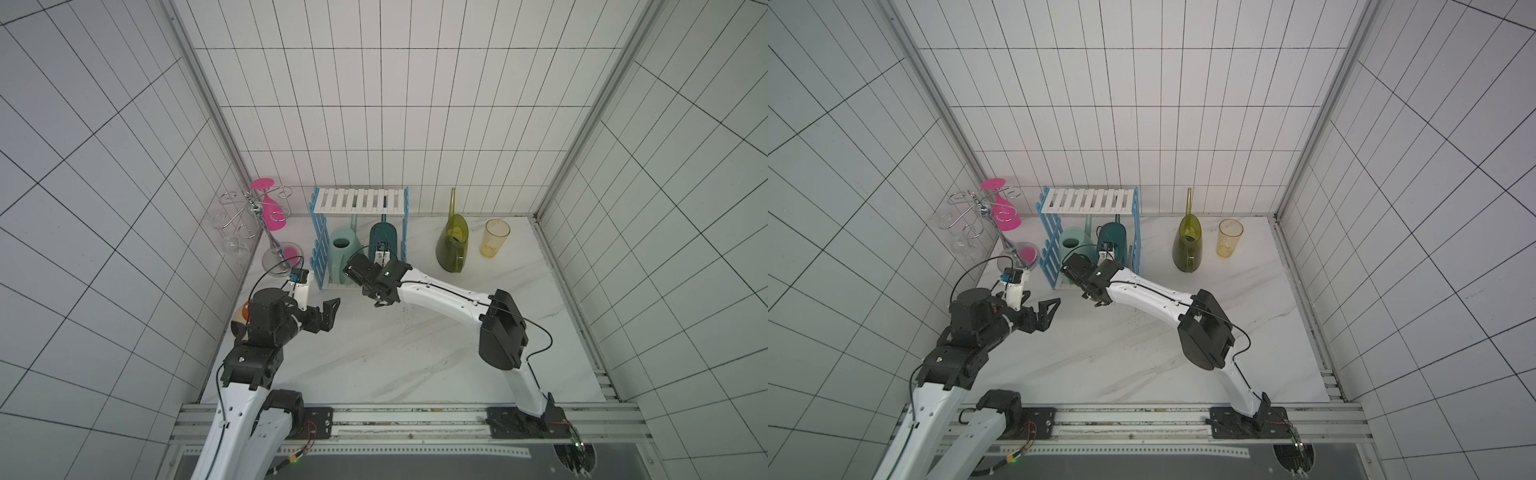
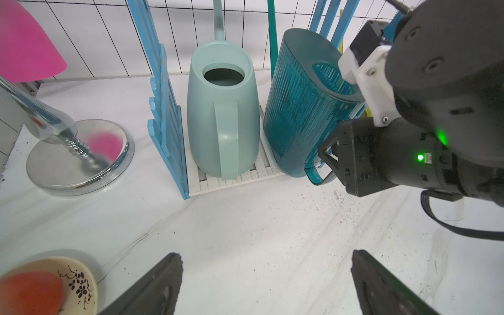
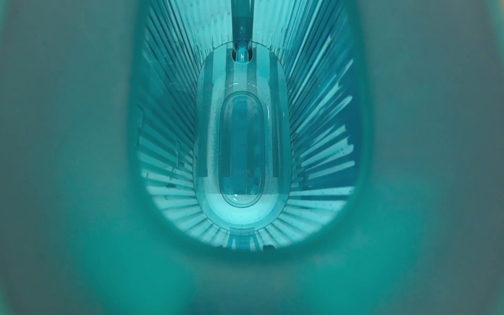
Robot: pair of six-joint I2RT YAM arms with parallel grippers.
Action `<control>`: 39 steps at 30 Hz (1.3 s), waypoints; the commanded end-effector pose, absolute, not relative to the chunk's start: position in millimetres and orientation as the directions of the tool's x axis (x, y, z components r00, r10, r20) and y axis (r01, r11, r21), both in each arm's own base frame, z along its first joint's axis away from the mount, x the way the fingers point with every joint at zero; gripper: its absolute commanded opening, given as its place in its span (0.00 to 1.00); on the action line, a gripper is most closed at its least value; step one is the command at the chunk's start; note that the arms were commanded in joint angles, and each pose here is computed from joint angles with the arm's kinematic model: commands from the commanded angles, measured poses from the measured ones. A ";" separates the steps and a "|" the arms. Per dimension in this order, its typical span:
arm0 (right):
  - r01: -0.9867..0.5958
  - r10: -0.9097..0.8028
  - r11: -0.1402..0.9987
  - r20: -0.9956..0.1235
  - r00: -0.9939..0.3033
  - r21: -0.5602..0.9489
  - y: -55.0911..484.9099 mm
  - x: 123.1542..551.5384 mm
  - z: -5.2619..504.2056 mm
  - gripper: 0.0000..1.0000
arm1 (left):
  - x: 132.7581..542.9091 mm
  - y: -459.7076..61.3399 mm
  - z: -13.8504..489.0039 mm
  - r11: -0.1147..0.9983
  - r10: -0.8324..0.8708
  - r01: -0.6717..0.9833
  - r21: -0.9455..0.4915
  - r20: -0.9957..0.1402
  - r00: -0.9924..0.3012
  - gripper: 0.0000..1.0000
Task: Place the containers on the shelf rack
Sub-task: 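Place the container on the shelf.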
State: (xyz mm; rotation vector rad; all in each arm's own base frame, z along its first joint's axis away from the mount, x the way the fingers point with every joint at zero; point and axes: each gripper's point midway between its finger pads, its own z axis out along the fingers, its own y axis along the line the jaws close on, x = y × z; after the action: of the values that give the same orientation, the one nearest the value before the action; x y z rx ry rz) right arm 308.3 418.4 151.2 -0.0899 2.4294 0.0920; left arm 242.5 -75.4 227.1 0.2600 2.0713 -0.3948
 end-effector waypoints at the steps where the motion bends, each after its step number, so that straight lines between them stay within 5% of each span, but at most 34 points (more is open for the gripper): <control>1: -0.072 -0.011 0.996 -0.701 -0.713 0.058 421.1 326.7 170.0 0.00 | 243.0 -74.9 229.1 0.924 0.034 0.349 -0.156 -0.876 -0.481 0.99; 17: -0.053 -0.001 0.997 -0.676 -0.737 0.057 415.8 344.6 160.6 0.00 | 242.7 -74.5 227.8 0.924 0.036 0.350 -0.155 -0.875 -0.483 0.99; 39: -0.073 0.006 0.993 -0.657 -0.754 0.092 425.9 344.5 160.8 0.29 | 241.7 -74.3 228.0 0.924 0.038 0.351 -0.151 -0.877 -0.479 0.99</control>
State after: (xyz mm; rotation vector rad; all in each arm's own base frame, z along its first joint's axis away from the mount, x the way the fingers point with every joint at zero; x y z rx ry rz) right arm 336.6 422.0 148.5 -0.0622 2.4479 0.1111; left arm 241.7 -74.4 226.9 0.2642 2.0662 -0.3874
